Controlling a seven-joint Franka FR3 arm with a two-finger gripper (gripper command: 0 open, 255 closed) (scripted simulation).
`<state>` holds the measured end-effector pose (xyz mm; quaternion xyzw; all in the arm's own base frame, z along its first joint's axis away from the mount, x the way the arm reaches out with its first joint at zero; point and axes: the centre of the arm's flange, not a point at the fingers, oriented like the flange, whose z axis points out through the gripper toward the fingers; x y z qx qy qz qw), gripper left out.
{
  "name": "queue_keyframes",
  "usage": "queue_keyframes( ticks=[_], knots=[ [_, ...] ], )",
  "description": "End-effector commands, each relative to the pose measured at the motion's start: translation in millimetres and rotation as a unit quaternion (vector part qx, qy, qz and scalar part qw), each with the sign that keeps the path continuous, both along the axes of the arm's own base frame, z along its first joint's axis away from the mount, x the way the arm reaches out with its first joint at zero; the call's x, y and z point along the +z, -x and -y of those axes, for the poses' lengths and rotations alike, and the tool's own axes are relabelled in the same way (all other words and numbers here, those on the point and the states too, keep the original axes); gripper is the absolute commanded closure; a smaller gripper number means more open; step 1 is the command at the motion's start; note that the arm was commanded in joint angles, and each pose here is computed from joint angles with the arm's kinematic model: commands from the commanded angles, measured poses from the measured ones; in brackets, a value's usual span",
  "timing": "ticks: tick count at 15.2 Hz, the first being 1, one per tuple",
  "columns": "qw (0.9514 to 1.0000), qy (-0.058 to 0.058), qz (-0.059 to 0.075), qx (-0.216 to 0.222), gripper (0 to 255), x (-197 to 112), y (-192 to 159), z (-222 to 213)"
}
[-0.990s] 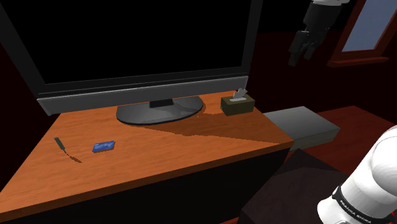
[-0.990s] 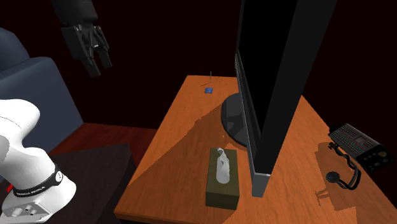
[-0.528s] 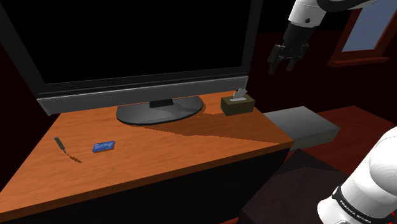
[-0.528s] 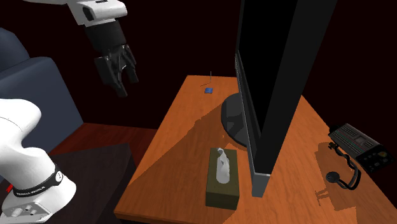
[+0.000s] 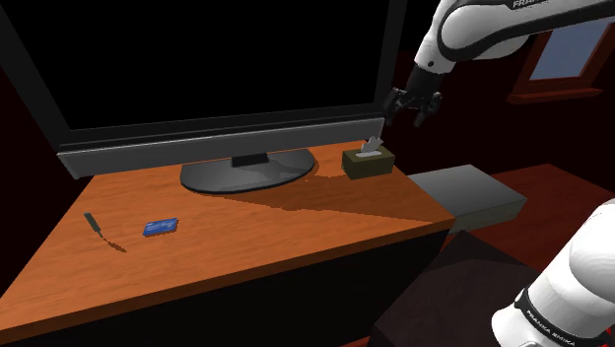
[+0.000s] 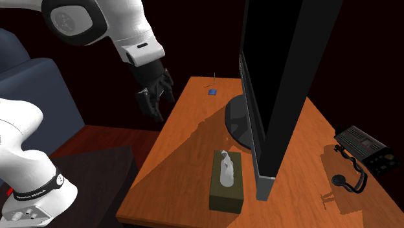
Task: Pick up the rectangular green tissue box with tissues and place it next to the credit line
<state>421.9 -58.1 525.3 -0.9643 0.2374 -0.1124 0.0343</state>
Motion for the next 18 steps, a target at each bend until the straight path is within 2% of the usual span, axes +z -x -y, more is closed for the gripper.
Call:
queue_keyframes(
  ticks=[1,4,7,10,14,15,18],
  knots=[
    [0.9994,-0.014,0.010,-0.029,0,-16.7,-17.7,10.4],
    [0.9967,-0.034,0.023,-0.071,0,-41.8,-42.8,24.6],
    [0.9916,-0.054,0.037,-0.112,0,-66.8,-67.4,39.8],
    [0.9842,-0.074,0.050,-0.153,0,-91.9,-91.3,55.9],
    [0.9708,-0.101,0.067,-0.207,0,-125.3,-122.1,78.9],
    [0.9691,-0.104,0.069,-0.213,0,-129.0,-125.4,81.5],
    [0.9691,-0.104,0.069,-0.213,0,-143.5,-131.5,80.3]
  ],
)
